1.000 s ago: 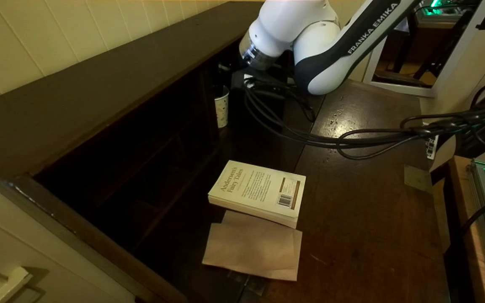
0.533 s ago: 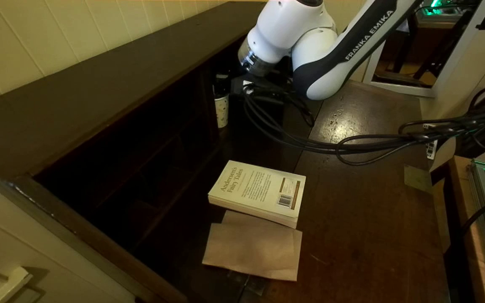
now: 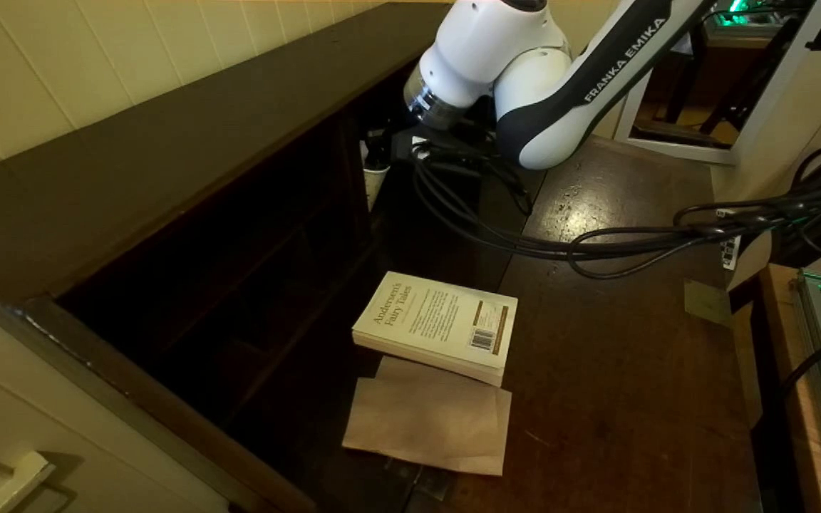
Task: Open the cabinet door and remove the coffee cup from the cabinet then close the door.
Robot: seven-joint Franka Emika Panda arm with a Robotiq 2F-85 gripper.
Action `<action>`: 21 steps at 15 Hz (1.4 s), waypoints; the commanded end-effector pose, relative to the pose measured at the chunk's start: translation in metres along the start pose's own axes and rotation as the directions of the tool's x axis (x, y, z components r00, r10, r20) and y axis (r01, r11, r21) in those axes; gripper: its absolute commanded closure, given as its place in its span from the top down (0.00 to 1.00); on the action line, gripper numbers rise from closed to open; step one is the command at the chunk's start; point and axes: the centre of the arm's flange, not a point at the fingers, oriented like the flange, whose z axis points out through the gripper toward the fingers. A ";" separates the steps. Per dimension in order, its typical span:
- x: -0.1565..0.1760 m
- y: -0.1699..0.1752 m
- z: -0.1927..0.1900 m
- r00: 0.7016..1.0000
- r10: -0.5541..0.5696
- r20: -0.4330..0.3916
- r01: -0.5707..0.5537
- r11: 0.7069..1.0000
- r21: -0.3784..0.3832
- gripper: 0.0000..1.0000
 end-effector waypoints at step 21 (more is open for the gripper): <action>-0.060 0.033 -0.091 0.996 -0.020 0.085 0.033 0.987 -0.156 0.01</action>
